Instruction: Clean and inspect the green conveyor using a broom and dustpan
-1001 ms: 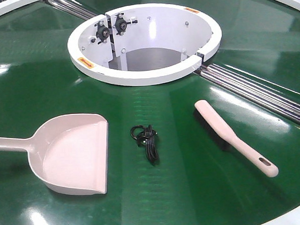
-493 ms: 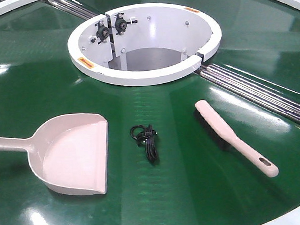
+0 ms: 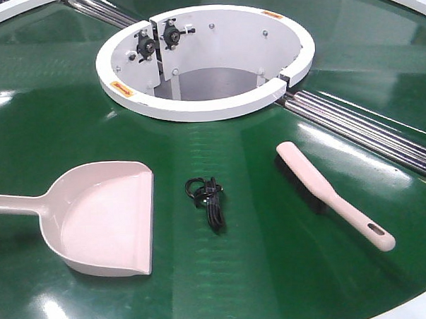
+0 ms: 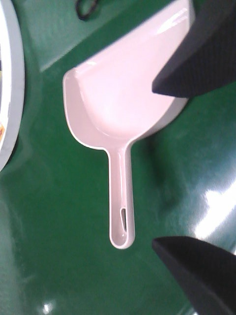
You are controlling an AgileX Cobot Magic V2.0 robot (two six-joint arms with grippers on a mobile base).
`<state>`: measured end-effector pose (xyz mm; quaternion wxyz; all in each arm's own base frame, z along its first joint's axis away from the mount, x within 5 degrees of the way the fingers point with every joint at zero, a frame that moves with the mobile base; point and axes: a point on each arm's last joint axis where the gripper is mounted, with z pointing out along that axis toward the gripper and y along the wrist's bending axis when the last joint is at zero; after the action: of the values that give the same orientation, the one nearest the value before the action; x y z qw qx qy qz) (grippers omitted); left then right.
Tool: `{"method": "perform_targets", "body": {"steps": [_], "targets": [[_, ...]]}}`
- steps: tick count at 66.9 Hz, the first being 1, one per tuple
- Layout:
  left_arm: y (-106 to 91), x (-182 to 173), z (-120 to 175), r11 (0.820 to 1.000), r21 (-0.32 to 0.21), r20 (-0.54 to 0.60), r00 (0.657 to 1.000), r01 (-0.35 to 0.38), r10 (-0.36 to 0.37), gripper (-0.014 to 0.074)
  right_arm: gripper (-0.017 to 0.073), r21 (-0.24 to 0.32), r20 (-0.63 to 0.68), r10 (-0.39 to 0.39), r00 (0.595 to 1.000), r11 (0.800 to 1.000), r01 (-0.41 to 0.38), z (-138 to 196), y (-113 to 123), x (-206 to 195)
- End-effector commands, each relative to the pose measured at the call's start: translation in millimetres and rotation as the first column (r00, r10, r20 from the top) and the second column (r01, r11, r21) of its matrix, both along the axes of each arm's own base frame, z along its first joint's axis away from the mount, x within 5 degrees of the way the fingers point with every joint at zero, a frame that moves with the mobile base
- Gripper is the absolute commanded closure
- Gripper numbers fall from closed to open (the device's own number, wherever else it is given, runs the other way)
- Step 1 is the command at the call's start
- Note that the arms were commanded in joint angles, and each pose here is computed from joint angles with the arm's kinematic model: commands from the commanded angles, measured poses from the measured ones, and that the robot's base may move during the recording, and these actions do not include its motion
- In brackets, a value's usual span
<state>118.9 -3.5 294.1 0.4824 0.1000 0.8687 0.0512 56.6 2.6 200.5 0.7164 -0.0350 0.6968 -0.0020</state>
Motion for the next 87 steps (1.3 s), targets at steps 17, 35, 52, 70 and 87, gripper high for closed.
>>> {"method": "perform_targets", "body": {"steps": [17,35,52,70,87], "targets": [[-2.7,69,55,0.914,0.278,-0.357,0.915,0.296,-0.187,0.0056,0.0568,-0.005,0.076,0.006,0.997,1.0,-0.005,6,0,-1],[-6.4,152,44,0.88,0.238,-0.61,0.769,0.411,-0.193,0.0056,0.0568,-0.005,0.076,0.006,0.997,1.0,-0.005,6,0,-1],[-6.9,169,28,0.598,0.282,-0.763,0.553,0.751,-0.334,0.0056,0.0568,-0.005,0.076,0.006,0.997,1.0,-0.005,6,0,-1],[-1.4,183,18,0.487,0.342,-0.795,0.524,0.804,-0.305,0.0056,0.0568,-0.005,0.077,0.006,0.997,1.0,-0.005,6,0,-1],[-8.7,196,2,0.429,0.334,-0.81,0.488,0.839,-0.324,0.0056,0.0568,-0.005,0.077,0.006,0.997,1.0,-0.005,6,0,-1]]}}
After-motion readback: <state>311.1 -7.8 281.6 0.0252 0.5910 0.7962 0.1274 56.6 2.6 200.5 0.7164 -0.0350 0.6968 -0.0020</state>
